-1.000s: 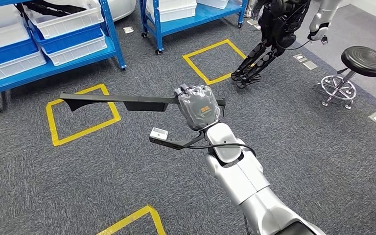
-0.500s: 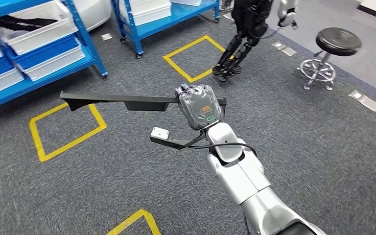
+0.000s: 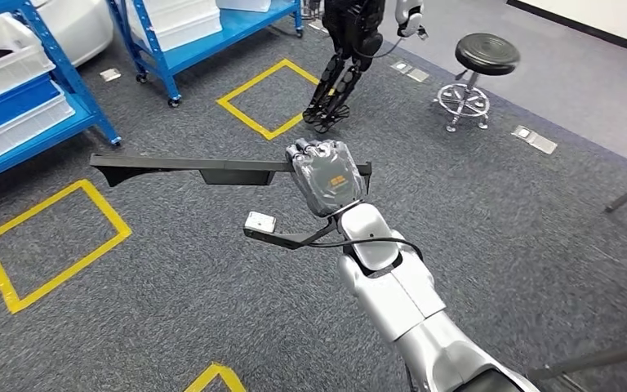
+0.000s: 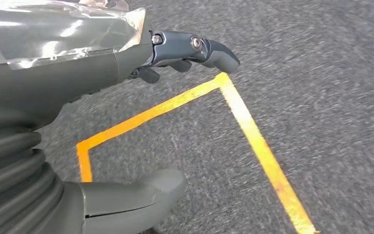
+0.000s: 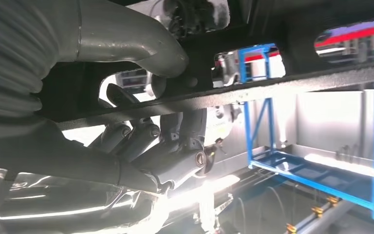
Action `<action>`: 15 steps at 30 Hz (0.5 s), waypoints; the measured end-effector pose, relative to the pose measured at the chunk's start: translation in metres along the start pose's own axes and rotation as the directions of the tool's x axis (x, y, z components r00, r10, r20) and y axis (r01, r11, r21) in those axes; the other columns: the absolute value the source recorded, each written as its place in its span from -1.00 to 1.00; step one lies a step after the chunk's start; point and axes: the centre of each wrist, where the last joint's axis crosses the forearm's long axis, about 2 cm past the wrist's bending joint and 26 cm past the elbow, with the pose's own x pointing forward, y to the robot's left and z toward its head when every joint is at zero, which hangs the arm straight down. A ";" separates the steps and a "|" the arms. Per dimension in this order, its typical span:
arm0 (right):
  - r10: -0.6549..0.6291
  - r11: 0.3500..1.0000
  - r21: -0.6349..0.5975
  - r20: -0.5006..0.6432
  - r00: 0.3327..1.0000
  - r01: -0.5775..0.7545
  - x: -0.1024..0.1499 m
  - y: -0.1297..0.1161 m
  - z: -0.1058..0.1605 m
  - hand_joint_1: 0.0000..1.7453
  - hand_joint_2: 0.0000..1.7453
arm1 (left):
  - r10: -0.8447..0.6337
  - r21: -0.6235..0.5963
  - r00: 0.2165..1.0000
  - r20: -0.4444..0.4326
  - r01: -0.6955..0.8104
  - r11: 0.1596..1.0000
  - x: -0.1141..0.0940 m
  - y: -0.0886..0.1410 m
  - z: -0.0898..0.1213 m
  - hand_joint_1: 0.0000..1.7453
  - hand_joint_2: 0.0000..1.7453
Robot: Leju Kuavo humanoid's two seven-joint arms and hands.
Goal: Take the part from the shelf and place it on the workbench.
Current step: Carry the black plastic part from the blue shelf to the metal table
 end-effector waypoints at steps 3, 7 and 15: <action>0.000 1.000 -0.001 -0.001 1.000 0.000 -0.001 0.000 -0.001 0.88 1.00 | -0.001 0.001 1.000 -0.001 0.001 1.000 0.000 0.000 0.000 -1.00 1.00; 0.003 1.000 0.004 -0.003 1.000 -0.003 -0.002 0.001 0.001 0.88 1.00 | 0.000 0.001 1.000 -0.001 0.000 1.000 0.000 0.000 0.000 -1.00 1.00; -0.001 1.000 -0.003 -0.025 1.000 0.001 -0.007 -0.001 0.000 0.88 1.00 | -0.001 -0.001 1.000 -0.001 0.001 1.000 0.000 -0.001 0.000 -1.00 1.00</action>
